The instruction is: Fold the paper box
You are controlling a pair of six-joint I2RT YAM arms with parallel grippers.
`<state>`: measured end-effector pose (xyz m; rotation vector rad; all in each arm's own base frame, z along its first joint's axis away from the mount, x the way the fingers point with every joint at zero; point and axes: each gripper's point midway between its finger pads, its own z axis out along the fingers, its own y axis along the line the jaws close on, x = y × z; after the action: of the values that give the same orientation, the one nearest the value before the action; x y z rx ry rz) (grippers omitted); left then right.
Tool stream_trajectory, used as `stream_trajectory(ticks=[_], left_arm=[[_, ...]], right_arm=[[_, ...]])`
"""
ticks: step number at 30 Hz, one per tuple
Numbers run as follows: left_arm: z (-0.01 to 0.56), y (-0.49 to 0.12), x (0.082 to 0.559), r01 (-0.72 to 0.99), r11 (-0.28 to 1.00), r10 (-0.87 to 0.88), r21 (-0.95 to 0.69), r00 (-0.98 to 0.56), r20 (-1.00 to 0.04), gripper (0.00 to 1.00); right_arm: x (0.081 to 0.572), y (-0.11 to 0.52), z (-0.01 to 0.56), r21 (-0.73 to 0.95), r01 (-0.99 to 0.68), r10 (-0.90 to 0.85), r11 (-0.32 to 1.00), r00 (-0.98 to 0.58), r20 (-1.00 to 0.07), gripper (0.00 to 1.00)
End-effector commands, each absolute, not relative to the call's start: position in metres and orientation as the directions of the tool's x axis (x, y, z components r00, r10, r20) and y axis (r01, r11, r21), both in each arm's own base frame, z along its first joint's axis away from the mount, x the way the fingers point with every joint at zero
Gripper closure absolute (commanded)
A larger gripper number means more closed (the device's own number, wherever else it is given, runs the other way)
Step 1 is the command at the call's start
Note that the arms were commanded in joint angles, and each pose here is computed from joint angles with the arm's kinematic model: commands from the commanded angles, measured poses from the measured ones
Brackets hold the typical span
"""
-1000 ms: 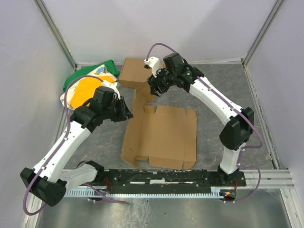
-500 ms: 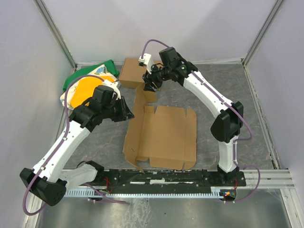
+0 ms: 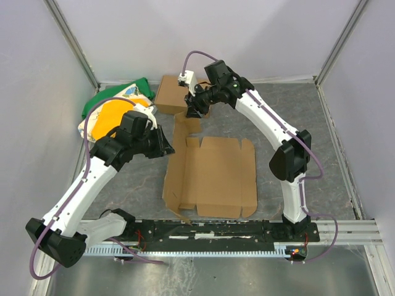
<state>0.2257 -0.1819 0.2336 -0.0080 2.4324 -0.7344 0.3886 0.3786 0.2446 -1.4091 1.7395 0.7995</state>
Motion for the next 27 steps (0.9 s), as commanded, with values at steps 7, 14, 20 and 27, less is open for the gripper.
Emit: stream_trajectory(ticks=[7, 14, 20, 27], left_arm=[[0.248, -0.193, 0.229, 0.227, 0.813, -0.148, -0.536, -0.81, -0.567, 0.75], [0.245, -0.194, 0.231, 0.223, 0.819, -0.143, -0.529, -0.813, -0.564, 0.75], [0.246, -0.197, 0.234, 0.22, 0.813, -0.15, -0.539, -0.816, -0.559, 0.76], [0.246, -0.198, 0.236, 0.215, 0.81, -0.159, -0.546, -0.816, -0.556, 0.75]], right_arm=[[0.358, 0.383, 0.249, 0.127, -0.983, -0.48, 0.129, -0.174, -0.86, 0.62], [0.343, 0.394, 0.254, 0.213, -0.958, -0.455, 0.19, -0.279, -0.846, 0.76], [0.345, 0.4, 0.248, 0.276, -0.884, -0.444, 0.377, -0.434, -0.784, 0.93], [0.346, 0.409, 0.258, 0.396, -0.789, -0.303, 0.469, -0.565, -0.767, 0.95]])
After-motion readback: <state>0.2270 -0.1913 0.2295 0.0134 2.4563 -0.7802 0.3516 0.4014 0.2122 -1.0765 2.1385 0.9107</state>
